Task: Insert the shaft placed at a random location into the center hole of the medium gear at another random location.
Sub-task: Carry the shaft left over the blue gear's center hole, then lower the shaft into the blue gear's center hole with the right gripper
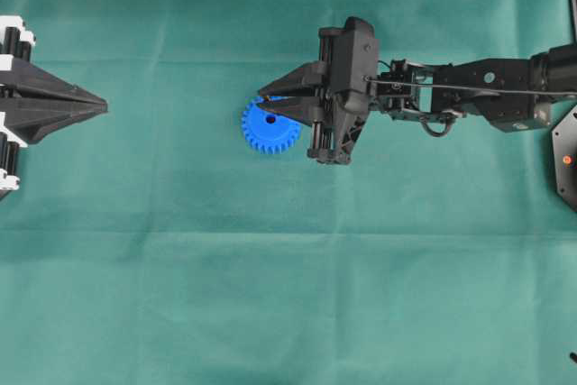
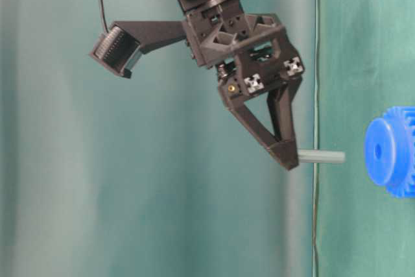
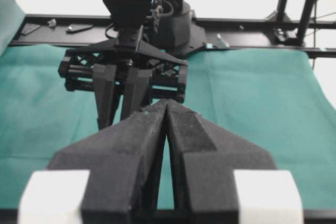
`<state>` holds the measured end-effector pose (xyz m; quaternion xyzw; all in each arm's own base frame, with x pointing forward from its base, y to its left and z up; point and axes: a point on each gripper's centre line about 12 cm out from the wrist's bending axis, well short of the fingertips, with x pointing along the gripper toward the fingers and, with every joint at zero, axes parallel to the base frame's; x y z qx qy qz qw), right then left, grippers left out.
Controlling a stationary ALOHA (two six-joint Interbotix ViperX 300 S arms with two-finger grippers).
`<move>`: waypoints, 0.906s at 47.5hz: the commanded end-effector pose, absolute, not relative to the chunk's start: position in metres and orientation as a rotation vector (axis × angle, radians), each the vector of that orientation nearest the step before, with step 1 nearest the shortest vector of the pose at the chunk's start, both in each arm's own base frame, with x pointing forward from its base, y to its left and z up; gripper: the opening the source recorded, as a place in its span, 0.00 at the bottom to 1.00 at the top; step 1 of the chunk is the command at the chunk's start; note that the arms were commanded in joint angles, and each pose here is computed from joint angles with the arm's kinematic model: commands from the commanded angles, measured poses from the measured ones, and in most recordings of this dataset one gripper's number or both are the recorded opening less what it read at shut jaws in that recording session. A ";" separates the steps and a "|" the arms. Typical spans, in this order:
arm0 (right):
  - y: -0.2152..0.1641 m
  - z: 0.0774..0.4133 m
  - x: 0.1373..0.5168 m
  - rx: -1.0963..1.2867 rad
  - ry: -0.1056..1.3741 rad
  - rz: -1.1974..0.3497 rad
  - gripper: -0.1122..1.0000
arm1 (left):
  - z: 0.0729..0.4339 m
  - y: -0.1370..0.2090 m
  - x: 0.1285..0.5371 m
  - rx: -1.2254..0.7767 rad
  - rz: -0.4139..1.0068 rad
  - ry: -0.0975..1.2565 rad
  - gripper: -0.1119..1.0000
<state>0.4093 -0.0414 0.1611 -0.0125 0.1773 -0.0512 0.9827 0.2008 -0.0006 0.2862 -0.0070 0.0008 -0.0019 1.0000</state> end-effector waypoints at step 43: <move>-0.043 0.145 0.419 -0.011 0.372 -0.114 0.22 | 0.290 -0.001 0.203 -0.014 -0.006 -0.006 0.10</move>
